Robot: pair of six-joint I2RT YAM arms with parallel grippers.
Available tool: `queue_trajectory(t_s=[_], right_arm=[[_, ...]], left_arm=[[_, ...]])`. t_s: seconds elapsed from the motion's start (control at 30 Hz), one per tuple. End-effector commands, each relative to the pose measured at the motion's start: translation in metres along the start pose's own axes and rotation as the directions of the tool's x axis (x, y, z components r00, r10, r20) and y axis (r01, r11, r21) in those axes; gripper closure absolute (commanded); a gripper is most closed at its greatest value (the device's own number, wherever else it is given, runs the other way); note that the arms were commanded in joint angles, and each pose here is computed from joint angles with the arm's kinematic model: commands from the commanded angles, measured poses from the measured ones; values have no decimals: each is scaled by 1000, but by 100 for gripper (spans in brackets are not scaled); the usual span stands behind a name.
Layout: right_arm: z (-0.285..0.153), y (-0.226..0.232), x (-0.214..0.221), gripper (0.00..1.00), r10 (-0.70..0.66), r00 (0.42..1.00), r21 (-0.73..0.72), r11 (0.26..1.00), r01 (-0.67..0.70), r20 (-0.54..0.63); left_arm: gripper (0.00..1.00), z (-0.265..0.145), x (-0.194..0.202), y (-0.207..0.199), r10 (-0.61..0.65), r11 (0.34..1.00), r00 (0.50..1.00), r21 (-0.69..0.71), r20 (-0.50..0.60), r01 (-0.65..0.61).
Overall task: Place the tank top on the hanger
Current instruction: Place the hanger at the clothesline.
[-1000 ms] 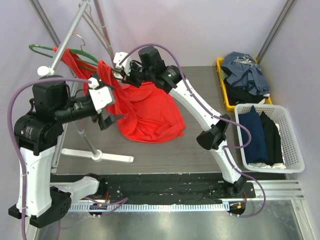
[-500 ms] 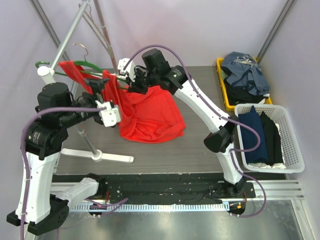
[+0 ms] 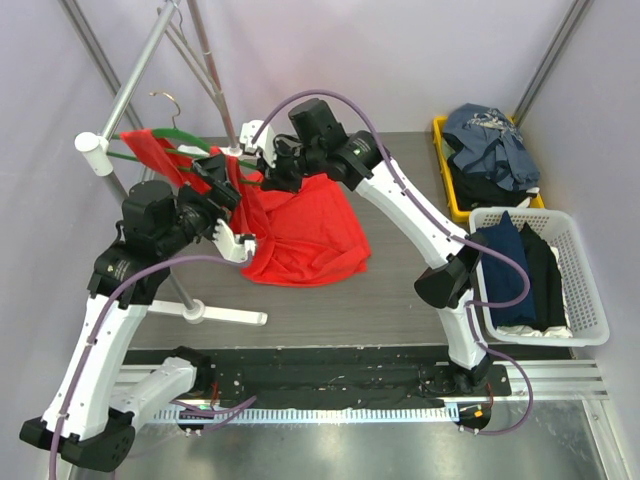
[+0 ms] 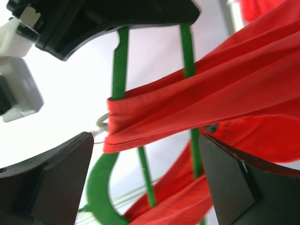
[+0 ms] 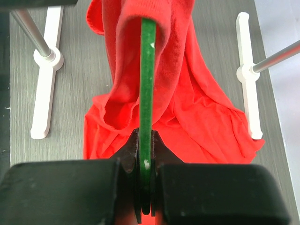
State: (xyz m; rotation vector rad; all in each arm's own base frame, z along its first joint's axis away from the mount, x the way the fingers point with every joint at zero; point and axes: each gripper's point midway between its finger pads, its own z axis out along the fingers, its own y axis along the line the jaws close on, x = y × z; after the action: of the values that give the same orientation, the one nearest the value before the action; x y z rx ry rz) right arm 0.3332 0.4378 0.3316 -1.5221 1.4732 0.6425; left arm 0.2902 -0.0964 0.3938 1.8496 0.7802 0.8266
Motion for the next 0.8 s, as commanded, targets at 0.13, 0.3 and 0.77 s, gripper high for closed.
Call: queue_trajectory(t_s=[0.13, 0.3, 0.77], right_arm=[[-36, 5, -46, 99, -81, 989, 21, 997, 79, 120], [-45, 12, -48, 99, -85, 989, 2, 996, 86, 123], [-66, 25, -55, 99, -109, 985, -22, 993, 113, 137]], left_arm=[[1, -1, 14, 37, 251, 960, 962, -101, -110, -262], [9, 2, 22, 39, 270, 957, 953, -74, -140, -282], [48, 17, 24, 42, 267, 958, 953, -66, -144, -278]])
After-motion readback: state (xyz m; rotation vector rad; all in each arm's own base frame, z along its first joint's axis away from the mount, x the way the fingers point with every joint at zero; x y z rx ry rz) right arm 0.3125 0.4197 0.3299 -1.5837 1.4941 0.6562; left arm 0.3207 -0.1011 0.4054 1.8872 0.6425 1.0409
